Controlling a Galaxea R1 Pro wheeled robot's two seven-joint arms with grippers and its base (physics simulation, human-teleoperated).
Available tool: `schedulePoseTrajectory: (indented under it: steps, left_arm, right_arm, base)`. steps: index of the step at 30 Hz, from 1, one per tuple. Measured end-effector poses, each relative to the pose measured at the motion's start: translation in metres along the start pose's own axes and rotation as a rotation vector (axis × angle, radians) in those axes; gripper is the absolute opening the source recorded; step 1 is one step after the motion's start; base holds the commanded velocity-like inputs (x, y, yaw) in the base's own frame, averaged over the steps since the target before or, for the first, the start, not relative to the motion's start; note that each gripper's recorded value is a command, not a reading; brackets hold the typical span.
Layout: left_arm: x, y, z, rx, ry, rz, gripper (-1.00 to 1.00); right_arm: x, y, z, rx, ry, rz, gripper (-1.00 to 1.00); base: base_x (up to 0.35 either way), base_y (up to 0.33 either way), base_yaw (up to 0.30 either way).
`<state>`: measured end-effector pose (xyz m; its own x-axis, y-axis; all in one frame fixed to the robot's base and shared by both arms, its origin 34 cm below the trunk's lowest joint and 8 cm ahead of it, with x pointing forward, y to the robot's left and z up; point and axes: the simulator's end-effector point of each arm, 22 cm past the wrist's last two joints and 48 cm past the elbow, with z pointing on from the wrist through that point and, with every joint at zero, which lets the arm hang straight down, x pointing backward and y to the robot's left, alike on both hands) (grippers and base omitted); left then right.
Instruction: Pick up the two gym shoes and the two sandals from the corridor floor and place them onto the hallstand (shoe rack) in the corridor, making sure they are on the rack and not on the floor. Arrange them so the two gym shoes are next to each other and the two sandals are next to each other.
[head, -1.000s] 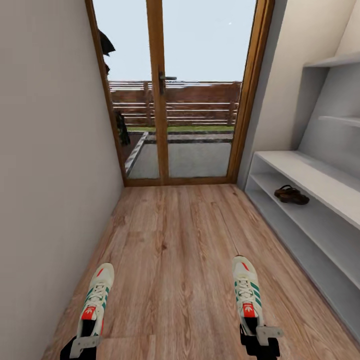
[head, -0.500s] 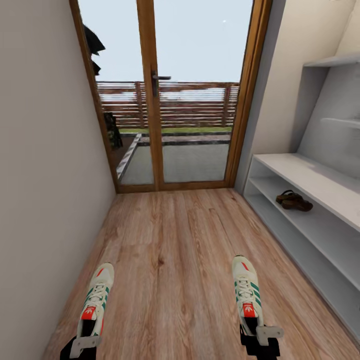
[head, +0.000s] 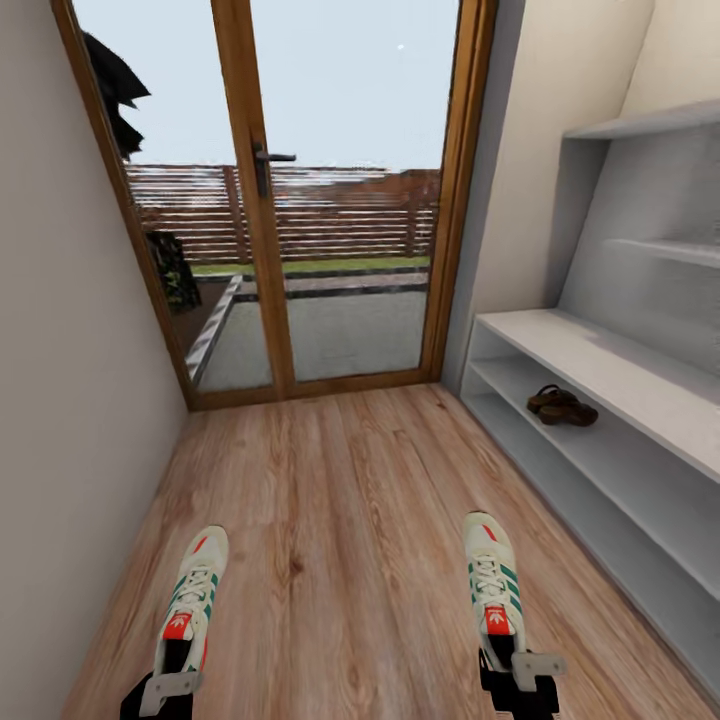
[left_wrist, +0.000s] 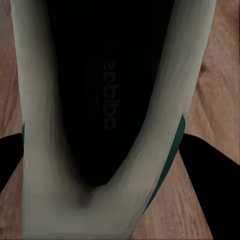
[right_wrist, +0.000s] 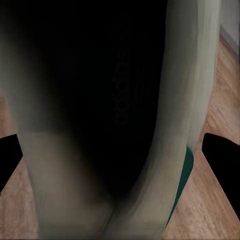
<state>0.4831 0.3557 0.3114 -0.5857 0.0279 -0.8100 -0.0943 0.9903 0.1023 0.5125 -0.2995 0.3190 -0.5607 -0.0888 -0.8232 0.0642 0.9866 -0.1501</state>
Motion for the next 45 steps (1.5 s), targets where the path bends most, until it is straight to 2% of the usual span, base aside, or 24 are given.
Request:
schedulePoseTrajectory:
  steps: [9,26,36,45]
  left_arm:
    - [-0.0024,-0.0006,0.0000,0.000,-0.005,-0.002,-1.00]
    - [-0.0028,-0.0008,-0.0001,0.000,-0.006,-0.002,-1.00]
    - [-0.0028,-0.0010,0.0000,0.001,-0.006,-0.002,-1.00]
    - [-0.0025,-0.0010,0.0001,0.001,-0.005,-0.002,-1.00]
  right_arm:
    - [-0.0025,-0.0013,0.0000,0.002,-0.005,0.000,-1.00]
    - [-0.0029,-0.0023,0.0000,0.006,-0.006,0.001,-1.00]
    - [-0.0029,-0.0033,0.0002,0.007,-0.006,0.000,-1.00]
    - [-0.0026,-0.0040,0.0004,0.008,-0.005,-0.001,-1.00]
  base:
    - [0.297,0.203,-0.241]
    - [0.333,0.023,-0.267]
    - [0.304,0.169,-0.268]
    - [0.131,0.080,-0.268]
